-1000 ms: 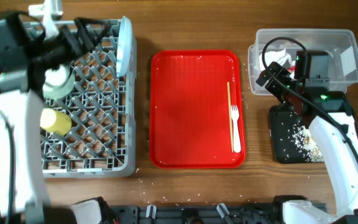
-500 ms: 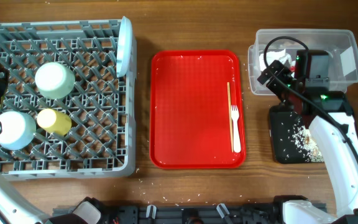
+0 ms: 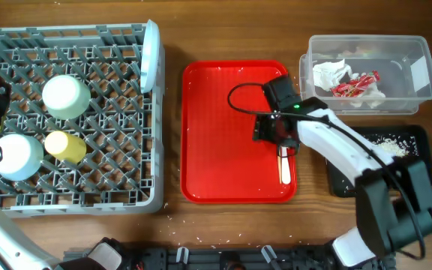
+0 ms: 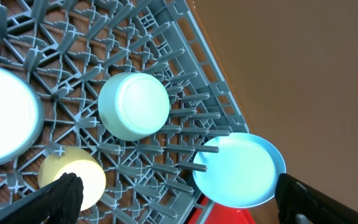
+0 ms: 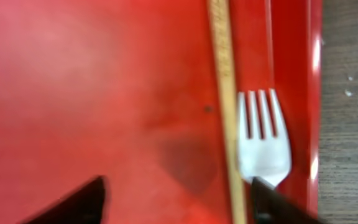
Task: Sort waste into correct bins and load items into the dishwasher rack
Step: 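Reach the right gripper to the wooden chopstick and grasp it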
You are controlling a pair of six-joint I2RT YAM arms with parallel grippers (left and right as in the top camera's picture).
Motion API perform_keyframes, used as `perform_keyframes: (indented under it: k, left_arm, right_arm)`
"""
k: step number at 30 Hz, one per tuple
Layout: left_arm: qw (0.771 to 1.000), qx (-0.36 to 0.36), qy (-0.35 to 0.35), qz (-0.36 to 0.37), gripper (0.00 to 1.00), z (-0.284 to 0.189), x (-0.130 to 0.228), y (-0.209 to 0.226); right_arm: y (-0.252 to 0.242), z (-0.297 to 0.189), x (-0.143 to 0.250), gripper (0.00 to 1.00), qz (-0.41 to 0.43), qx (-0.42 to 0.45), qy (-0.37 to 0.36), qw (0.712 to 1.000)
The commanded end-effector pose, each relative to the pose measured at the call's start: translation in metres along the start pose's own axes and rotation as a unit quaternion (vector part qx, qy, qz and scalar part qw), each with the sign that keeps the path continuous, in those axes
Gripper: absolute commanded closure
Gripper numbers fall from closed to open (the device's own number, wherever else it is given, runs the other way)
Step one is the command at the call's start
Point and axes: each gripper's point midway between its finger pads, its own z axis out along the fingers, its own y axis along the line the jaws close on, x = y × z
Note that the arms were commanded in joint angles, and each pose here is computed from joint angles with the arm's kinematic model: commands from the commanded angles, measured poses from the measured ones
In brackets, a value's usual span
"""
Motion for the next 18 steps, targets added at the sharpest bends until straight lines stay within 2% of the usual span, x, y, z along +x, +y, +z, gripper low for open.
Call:
perform_keyframes:
  k: [1, 7, 13, 15, 16, 17, 18]
  left_arm:
    - [1.0, -0.003, -0.002, -0.007, 0.0, -0.001, -0.001, 0.002]
    - [1.0, -0.003, -0.002, -0.007, 0.0, -0.001, -0.001, 0.002]
    - [1.0, -0.003, -0.002, -0.007, 0.0, -0.001, -0.001, 0.002]
    - [1.0, -0.003, -0.002, -0.007, 0.0, -0.001, -0.001, 0.002]
    - [1.0, -0.003, -0.002, -0.007, 0.0, -0.001, -0.001, 0.002]
    - [1.0, -0.003, -0.002, -0.007, 0.0, -0.001, -0.001, 0.002]
    - [1.0, -0.003, -0.002, -0.007, 0.0, -0.001, -0.001, 0.002]
  right_arm:
    - [-0.019, 0.014, 0.013, 0.41, -0.002, 0.048, 0.029, 0.998]
    - [-0.015, 0.015, 0.024, 0.43, -0.015, 0.035, 0.057, 0.998]
    - [-0.02, 0.026, 0.036, 0.58, -0.008, 0.032, 0.064, 0.997]
    - [-0.021, 0.027, 0.037, 0.75, 0.001, 0.033, 0.065, 0.997]
    - [-0.021, 0.027, 0.037, 0.89, 0.004, 0.033, 0.064, 0.997]
    - [-0.019, 0.026, 0.036, 0.96, 0.01, 0.03, 0.064, 0.997]
    - [-0.014, 0.023, 0.034, 0.96, 0.015, 0.021, 0.066, 0.998]
